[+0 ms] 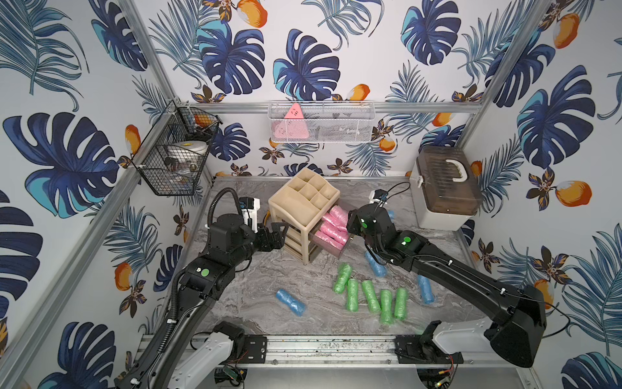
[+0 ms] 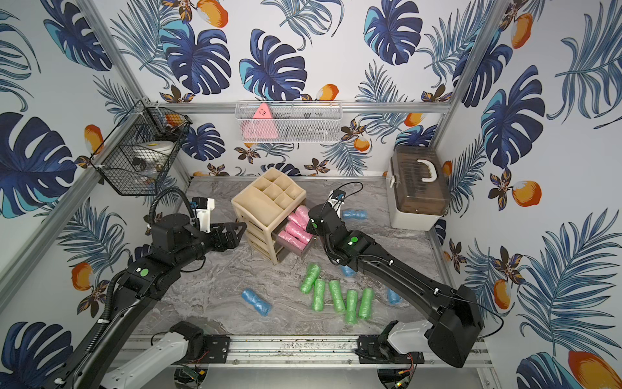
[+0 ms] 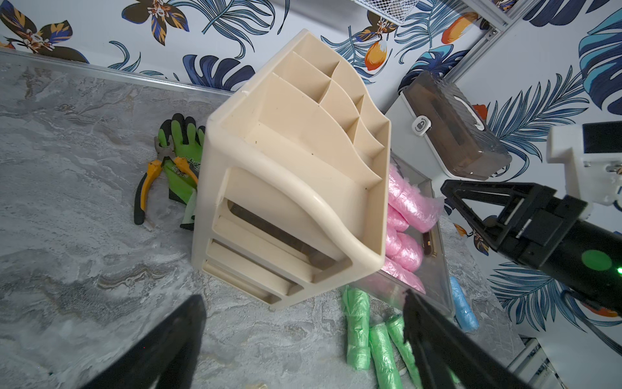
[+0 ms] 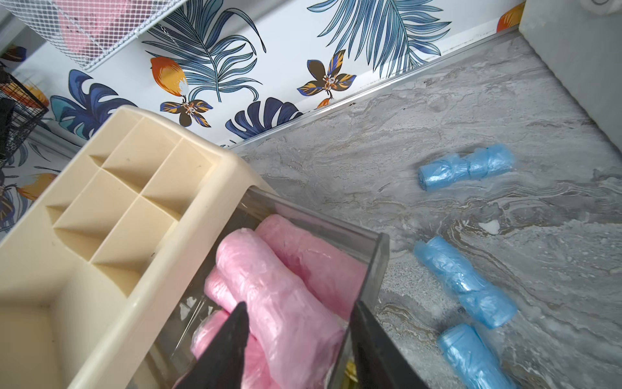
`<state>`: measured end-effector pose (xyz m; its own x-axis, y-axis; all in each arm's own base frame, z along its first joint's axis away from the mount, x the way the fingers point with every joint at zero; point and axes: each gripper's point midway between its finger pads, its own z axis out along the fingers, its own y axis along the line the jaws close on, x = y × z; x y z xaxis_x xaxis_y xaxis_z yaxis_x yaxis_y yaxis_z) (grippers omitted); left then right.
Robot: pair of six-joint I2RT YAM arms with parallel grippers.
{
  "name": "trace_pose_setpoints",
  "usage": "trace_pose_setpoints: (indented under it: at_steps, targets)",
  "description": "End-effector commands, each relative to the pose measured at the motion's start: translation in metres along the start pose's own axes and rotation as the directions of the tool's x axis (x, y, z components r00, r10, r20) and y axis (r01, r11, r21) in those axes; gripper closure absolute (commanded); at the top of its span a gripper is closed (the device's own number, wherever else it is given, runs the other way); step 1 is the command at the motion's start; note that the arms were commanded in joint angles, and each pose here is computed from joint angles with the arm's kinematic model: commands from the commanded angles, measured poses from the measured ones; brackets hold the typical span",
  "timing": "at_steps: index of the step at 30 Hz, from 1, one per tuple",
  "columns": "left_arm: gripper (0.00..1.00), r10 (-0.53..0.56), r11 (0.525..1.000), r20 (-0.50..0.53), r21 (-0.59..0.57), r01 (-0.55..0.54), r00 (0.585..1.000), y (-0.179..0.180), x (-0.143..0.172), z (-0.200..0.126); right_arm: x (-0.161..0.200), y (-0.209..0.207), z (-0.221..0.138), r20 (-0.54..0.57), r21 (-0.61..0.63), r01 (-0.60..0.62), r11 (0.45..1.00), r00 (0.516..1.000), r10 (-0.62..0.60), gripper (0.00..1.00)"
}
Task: Sort the rolls of trash bags by color and place them into the drawer
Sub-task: Place the roll of trash bags in the drawer.
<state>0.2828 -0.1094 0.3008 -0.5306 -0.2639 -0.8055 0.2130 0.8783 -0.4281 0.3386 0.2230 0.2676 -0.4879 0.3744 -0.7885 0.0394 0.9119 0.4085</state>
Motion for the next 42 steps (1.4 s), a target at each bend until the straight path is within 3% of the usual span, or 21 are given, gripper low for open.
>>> trace_pose_setpoints:
  at_steps: [1, 4, 10, 14, 27, 35, 42]
  targets:
    - [0.05, 0.009, 1.0, 0.026, 0.01, -0.009, 1.0, -0.003, -0.007, -0.001, -0.002, -0.004, -0.009, -0.005, -0.001, 0.001, 1.0, 1.0, -0.001, 0.41]
    - [0.05, 0.006, 1.0, 0.027, 0.01, -0.007, 1.0, -0.003, -0.008, -0.001, -0.009, 0.0, -0.017, 0.004, -0.031, 0.022, 0.999, 1.0, -0.021, 0.44]
    - [0.05, 0.011, 1.0, 0.028, 0.006, -0.011, 1.0, -0.002, -0.008, -0.002, -0.008, 0.038, -0.013, -0.079, -0.158, 0.203, 0.966, 0.973, -0.218, 0.75]
    - [0.05, 0.012, 1.0, 0.028, 0.005, -0.012, 1.0, -0.002, -0.008, -0.002, -0.003, 0.048, -0.004, -0.128, -0.176, 0.264, 0.948, 0.949, -0.288, 0.87]
    - [0.04, 0.027, 0.999, 0.016, -0.041, -0.027, 1.0, 0.004, -0.015, 0.007, 0.02, 0.024, 0.025, -0.264, -0.187, 0.218, 0.958, 0.928, -0.263, 0.91]
    - [0.04, 0.128, 0.967, 0.003, -0.224, -0.124, 0.992, 0.025, -0.046, 0.015, 0.026, 0.029, 0.043, -0.299, -0.211, 0.201, 0.957, 0.918, -0.259, 0.91]
    - [0.06, 0.207, 0.926, -0.046, -0.312, -0.211, 0.977, 0.037, -0.066, 0.036, 0.037, 0.039, 0.056, -0.334, -0.24, 0.175, 0.955, 0.909, -0.25, 0.92]
